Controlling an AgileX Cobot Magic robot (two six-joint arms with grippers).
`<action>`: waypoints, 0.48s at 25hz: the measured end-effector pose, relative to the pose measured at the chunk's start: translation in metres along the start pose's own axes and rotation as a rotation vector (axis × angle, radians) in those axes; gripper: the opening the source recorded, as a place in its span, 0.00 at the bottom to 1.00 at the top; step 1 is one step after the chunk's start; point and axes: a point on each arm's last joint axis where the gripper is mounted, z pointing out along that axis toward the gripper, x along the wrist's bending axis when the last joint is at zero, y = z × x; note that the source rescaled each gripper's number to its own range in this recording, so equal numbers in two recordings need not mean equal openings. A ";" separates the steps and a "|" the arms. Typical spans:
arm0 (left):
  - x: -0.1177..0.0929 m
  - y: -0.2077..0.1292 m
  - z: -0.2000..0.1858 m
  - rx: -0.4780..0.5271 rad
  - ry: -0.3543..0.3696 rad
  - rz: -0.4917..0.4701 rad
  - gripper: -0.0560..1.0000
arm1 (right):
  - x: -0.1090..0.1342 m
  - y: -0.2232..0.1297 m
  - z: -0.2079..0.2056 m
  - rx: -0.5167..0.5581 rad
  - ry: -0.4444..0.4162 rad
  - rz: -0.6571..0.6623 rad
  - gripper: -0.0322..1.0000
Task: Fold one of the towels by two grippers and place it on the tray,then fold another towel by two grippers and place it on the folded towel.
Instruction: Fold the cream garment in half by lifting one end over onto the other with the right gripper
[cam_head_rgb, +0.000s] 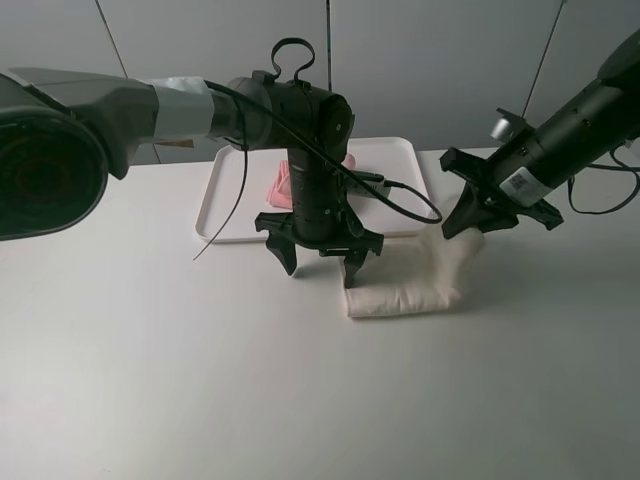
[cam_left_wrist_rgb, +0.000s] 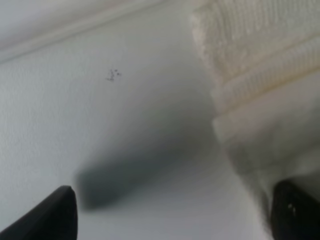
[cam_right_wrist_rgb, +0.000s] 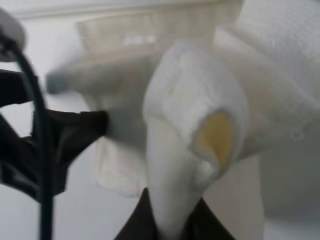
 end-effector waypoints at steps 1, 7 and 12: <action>0.000 0.000 0.000 0.000 0.000 0.000 1.00 | 0.002 0.000 0.000 -0.002 0.024 0.009 0.10; 0.000 0.000 0.000 -0.001 0.001 0.007 1.00 | 0.005 0.001 0.000 -0.006 0.059 0.019 0.10; 0.000 0.000 0.000 -0.001 0.001 0.009 1.00 | 0.006 0.000 0.000 -0.009 0.074 0.030 0.10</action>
